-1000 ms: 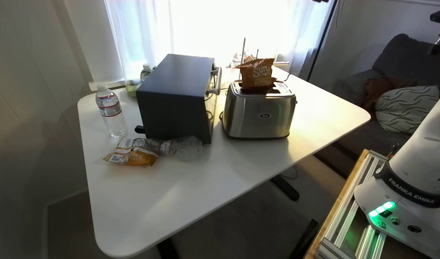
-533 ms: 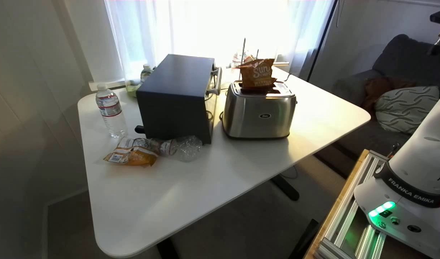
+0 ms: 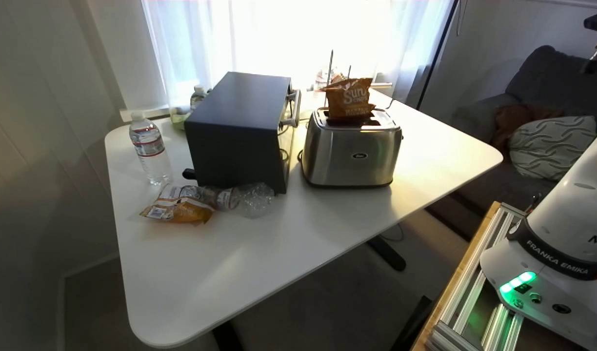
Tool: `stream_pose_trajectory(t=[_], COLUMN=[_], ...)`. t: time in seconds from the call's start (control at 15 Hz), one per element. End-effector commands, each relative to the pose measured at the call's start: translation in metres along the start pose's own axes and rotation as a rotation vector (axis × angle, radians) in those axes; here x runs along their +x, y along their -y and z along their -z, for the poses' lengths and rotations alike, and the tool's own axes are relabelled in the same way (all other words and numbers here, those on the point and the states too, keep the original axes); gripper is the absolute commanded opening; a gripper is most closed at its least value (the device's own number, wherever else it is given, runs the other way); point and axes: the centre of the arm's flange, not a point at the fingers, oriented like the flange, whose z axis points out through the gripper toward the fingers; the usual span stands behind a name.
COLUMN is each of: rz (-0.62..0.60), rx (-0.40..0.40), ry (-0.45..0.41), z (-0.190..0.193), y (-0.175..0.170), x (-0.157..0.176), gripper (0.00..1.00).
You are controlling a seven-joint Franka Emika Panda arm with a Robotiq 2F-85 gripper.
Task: Put the water bottle on top of the toaster oven.
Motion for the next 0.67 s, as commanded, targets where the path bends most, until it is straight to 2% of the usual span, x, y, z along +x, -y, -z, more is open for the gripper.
stream_pose_trajectory(t=[0.0,0.13,0.27,0.33,0.47,0.6], rz=[-0.035,-0.073,-0.099,-0.075,-0.086,-0.080], rx=[-0.005,-0.052,-0.066,-0.051,-0.056,-0.056], ry=[0.013,0.022,0.036,0.018,0.031,0.028], z=[-0.015,-0.036,-0.055,-0.058,-0.072,-0.070], y=[-0.034,-0.062,-0.086,-0.070,-0.082,-0.078], x=[0.074,0.091,0.103,0.059,0.063,0.064], gripper=[1.00,1.00,1.00,1.00,1.00,1.00])
